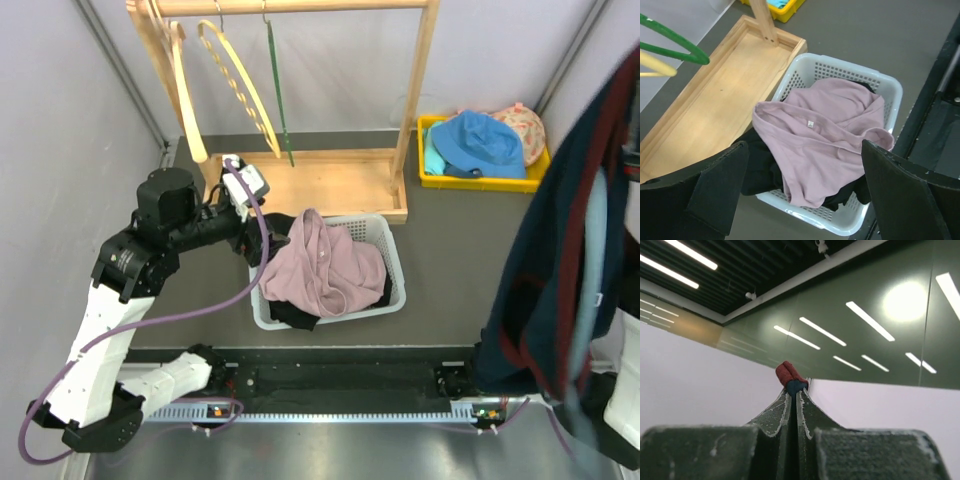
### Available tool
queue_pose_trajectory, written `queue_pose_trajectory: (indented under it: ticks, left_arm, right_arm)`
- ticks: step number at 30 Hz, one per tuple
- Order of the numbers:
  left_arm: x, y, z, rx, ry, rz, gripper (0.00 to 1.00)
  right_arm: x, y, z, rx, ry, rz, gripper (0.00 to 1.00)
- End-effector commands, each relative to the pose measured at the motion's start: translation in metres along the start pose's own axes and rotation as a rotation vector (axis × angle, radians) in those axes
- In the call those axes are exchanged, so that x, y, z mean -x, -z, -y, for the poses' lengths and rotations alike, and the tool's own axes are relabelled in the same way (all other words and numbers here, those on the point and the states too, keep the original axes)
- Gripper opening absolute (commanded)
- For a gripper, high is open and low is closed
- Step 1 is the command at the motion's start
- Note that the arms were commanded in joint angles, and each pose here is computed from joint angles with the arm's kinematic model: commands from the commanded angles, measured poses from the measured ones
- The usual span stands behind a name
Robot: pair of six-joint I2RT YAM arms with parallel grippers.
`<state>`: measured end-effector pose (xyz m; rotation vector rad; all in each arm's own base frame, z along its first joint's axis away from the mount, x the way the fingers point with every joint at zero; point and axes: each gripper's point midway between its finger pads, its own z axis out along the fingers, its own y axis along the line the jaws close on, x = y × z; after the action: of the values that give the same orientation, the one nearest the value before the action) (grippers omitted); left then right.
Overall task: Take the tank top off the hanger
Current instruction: Pick up the hanger from the clothesline.
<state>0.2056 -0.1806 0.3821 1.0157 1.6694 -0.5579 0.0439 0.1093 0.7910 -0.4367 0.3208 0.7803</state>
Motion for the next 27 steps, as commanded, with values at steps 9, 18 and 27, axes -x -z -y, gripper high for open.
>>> queue_pose_trajectory:
  ticks: [9, 18, 27]
  left_arm:
    - [0.036, 0.001, 0.079, -0.502, 0.162, 0.154, 0.99]
    - [0.052, 0.008, 0.064, -0.351, -0.023, 0.328, 0.99]
    - [-0.022, -0.027, 0.03, -0.054, -0.238, 0.354, 0.99]
  right_arm:
    - [-0.099, -0.024, 0.029, 0.011, -0.255, -0.092, 0.0]
    - [-0.171, -0.01, 0.046, -0.071, -0.263, -0.268, 0.0]
    - [-0.216, 0.013, 0.033, -0.066, -0.311, -0.411, 0.0]
